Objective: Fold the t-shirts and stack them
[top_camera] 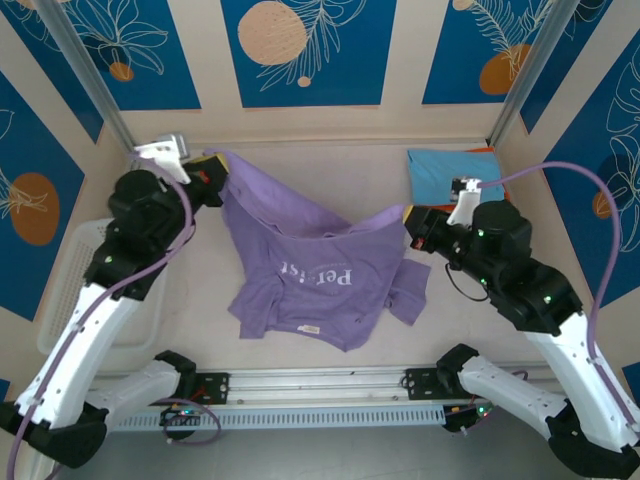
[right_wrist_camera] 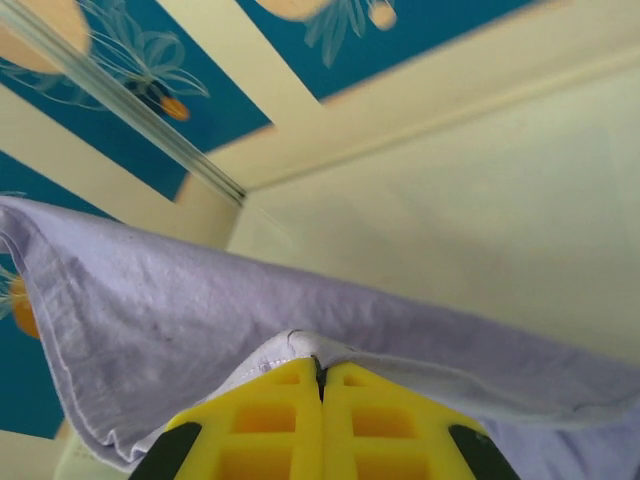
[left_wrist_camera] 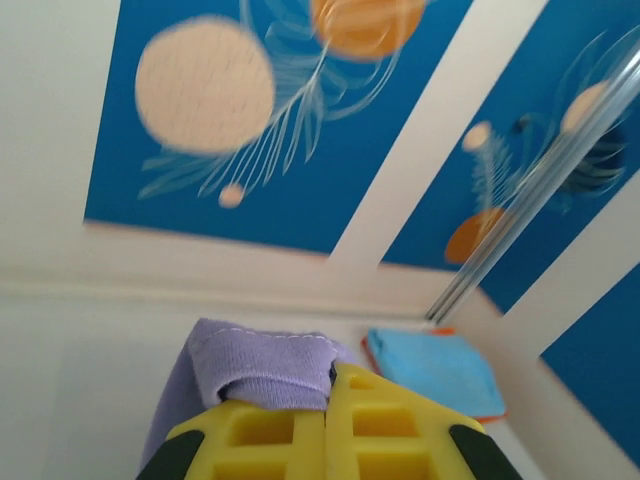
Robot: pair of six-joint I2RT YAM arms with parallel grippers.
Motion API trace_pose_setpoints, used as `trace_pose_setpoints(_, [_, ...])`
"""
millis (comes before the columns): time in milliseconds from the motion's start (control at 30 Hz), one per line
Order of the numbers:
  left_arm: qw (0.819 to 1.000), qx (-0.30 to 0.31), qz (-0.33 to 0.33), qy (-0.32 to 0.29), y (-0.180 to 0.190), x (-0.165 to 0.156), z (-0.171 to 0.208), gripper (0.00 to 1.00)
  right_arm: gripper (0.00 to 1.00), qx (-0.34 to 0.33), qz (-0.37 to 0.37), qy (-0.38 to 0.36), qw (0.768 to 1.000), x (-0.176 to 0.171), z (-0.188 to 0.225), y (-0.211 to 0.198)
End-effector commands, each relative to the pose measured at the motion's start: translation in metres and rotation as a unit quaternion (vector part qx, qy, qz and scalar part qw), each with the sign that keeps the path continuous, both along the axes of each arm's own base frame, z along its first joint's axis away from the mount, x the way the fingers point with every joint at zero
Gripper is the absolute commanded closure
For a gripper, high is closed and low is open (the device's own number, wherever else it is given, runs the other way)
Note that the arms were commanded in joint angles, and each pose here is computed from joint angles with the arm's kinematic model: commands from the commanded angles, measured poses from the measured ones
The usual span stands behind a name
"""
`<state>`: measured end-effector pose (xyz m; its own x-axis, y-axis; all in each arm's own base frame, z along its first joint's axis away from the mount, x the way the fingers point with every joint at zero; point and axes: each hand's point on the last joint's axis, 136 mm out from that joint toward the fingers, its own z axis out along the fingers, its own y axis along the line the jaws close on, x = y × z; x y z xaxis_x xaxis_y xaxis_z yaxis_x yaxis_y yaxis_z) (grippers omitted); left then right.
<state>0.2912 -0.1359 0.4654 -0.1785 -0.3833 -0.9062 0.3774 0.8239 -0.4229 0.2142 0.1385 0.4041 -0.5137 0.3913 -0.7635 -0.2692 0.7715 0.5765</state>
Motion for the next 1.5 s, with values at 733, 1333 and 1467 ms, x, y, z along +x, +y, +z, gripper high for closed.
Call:
trace_pose_setpoints(733, [0.991,0.112,0.02,0.075,-0.059,0.204,0.005,0.63,1.0,-0.149,-0.23,0.071,0.959,0.214,-0.01,-0.058])
trace_pose_setpoints(1333, [0.895,0.122,0.166,0.395,0.022,0.156,-0.265,0.05,0.32,-0.074,-0.26,0.277,0.922,0.238,-0.166,-0.109])
trace_pose_setpoints(1467, [0.878,0.136,0.142,0.437,0.025,0.107,-0.304,0.09,0.33,-0.058,-0.193,0.283,0.938,0.172,-0.203,-0.065])
